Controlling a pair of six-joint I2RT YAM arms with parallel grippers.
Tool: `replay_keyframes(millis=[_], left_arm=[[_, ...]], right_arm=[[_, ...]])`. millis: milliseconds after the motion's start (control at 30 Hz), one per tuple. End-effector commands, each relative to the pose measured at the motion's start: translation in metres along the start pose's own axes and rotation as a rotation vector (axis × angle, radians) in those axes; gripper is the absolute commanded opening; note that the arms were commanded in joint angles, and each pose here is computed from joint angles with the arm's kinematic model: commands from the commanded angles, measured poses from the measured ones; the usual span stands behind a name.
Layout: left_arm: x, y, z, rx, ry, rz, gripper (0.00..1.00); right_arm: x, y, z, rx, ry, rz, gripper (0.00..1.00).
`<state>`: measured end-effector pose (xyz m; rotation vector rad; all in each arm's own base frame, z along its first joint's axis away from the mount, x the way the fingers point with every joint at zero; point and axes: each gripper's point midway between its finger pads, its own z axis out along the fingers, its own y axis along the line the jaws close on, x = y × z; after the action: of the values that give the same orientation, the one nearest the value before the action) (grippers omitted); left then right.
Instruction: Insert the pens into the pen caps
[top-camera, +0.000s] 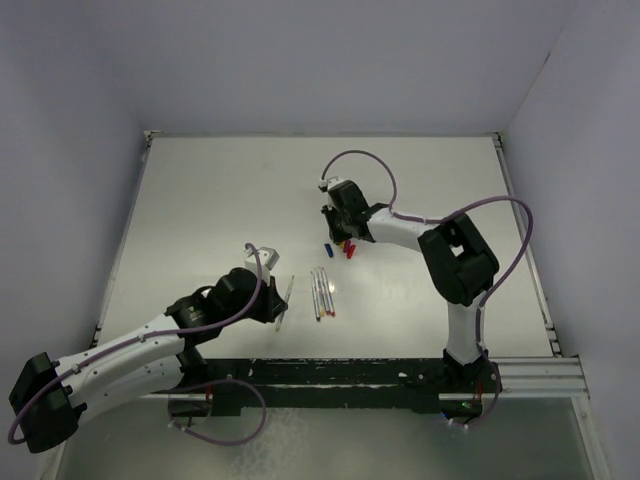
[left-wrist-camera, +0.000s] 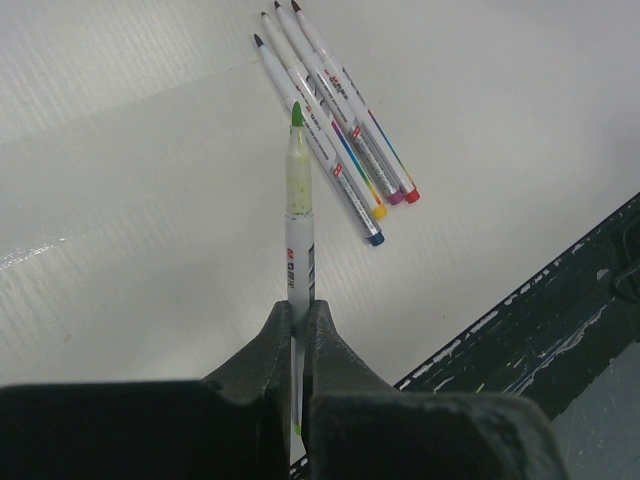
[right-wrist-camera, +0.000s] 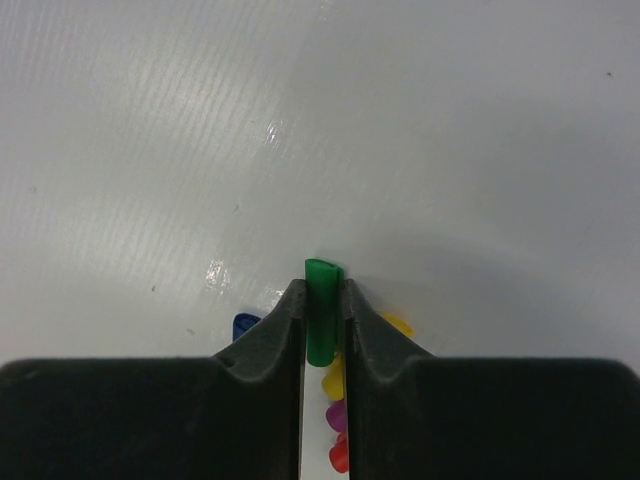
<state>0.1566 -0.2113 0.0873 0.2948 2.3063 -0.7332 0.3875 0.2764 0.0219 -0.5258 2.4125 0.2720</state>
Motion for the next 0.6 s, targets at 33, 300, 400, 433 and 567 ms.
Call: replay_keyframes(millis=[33,300,400,433,567], left_arm=[[-0.01,-0.006,0.001,0.025,-0.043,0.001,0.0],[-0.025,-0.009,-0.001,0.015,-0.083,0.02,0.0],[-0.037,-0.015,-0.002,0.021,-0.109,0.043,0.0],[-0.041,-0.016,-0.002,0.023,-0.121,0.049,0.0],[-0.058,-0.025,-0.003,0.042,-0.168,0.073,0.0]], right_arm=[[-0.001,0.0,0.002,0.02,0.026,-0.007,0.06],[-0.043,0.014,-0.02,-0.039,-0.071,0.011,0.0],[-0.072,0.024,-0.052,-0.097,-0.179,0.032,0.0],[-0.082,0.027,-0.063,-0.115,-0.225,0.04,0.0],[-0.103,0.036,-0.107,-0.19,-0.365,0.066,0.0]])
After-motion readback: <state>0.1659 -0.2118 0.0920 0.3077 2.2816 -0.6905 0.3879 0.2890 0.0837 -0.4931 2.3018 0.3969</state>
